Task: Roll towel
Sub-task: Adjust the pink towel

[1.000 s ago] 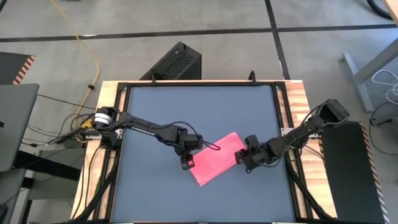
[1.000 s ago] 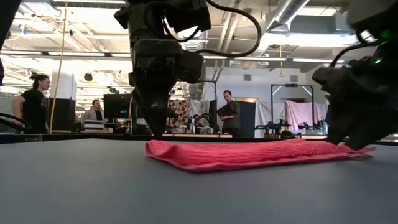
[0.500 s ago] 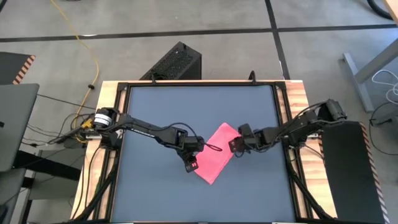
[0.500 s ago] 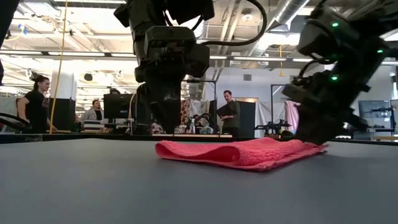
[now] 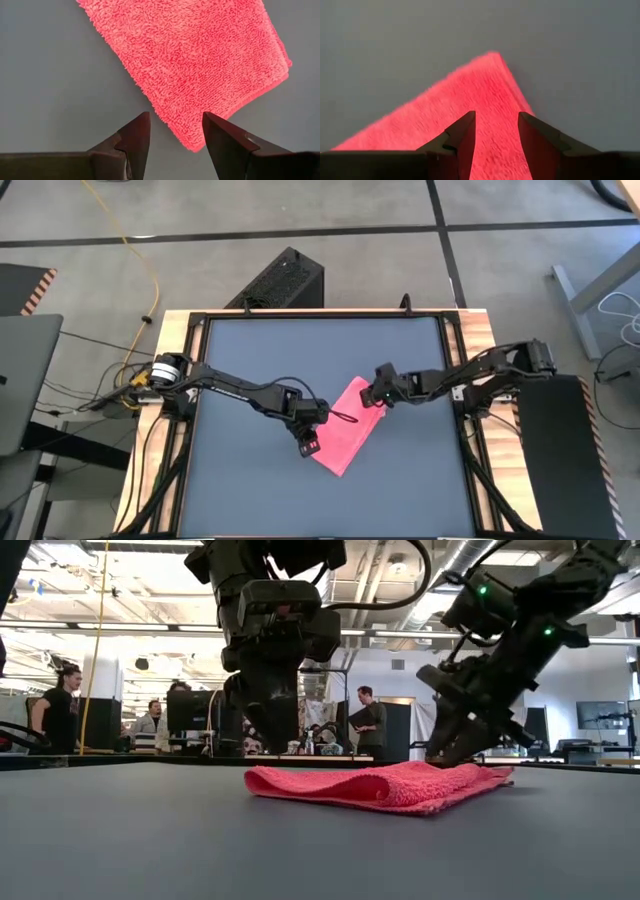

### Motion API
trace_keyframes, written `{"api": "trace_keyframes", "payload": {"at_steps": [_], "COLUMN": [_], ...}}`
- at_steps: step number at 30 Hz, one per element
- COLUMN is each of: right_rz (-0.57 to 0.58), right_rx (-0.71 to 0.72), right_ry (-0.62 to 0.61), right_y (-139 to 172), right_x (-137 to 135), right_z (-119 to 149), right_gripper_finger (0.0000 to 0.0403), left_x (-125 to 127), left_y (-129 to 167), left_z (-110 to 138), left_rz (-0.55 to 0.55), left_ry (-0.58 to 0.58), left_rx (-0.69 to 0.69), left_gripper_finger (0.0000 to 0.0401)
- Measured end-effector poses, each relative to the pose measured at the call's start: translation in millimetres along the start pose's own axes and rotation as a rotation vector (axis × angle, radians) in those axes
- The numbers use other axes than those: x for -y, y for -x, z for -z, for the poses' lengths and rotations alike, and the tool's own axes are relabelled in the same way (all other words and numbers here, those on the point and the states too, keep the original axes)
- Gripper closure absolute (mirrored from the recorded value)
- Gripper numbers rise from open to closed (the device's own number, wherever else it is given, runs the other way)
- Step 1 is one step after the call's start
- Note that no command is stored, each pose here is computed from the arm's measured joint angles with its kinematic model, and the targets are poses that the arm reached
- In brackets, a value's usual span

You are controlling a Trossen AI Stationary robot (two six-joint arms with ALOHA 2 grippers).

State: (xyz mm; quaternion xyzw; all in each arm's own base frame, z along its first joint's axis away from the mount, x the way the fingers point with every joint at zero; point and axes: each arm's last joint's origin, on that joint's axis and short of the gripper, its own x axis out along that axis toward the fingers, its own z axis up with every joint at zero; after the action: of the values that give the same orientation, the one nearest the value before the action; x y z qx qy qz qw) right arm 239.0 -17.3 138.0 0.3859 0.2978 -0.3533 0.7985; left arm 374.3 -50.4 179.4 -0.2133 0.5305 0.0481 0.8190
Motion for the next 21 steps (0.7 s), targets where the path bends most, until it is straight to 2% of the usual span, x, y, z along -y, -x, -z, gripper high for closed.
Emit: {"api": "trace_keyframes", "payload": {"at_steps": [5, 12, 15, 21], "right_rz": [-0.01, -0.093, -0.077, 0.016], "right_rx": [-0.091, -0.046, -0.032, -0.094], "right_ry": [-0.011, -0.031, -0.038, -0.024], "right_y": [5.2, 31.4, 41.8, 53.8], "right_x": [-1.4, -13.1, -10.7, -1.0], "right_z": [10.8, 17.0, 17.0, 29.8], "right_gripper_finger": [0.0228, 0.0228, 0.0228, 0.0228], "left_x": [-0.7, -1.9, -2.3, -6.7], "left_y": [0.0, 0.1, 0.1, 0.6], "left_z": [0.8, 2.0, 1.6, -1.1], "left_rz": [-0.007, -0.029, -0.036, -0.042], "left_ry": [-0.019, -0.038, -0.049, -0.06], "left_rx": [-0.008, -0.015, -0.01, -0.004], "left_gripper_finger": [0.0231, 0.0231, 0.0231, 0.0231]}}
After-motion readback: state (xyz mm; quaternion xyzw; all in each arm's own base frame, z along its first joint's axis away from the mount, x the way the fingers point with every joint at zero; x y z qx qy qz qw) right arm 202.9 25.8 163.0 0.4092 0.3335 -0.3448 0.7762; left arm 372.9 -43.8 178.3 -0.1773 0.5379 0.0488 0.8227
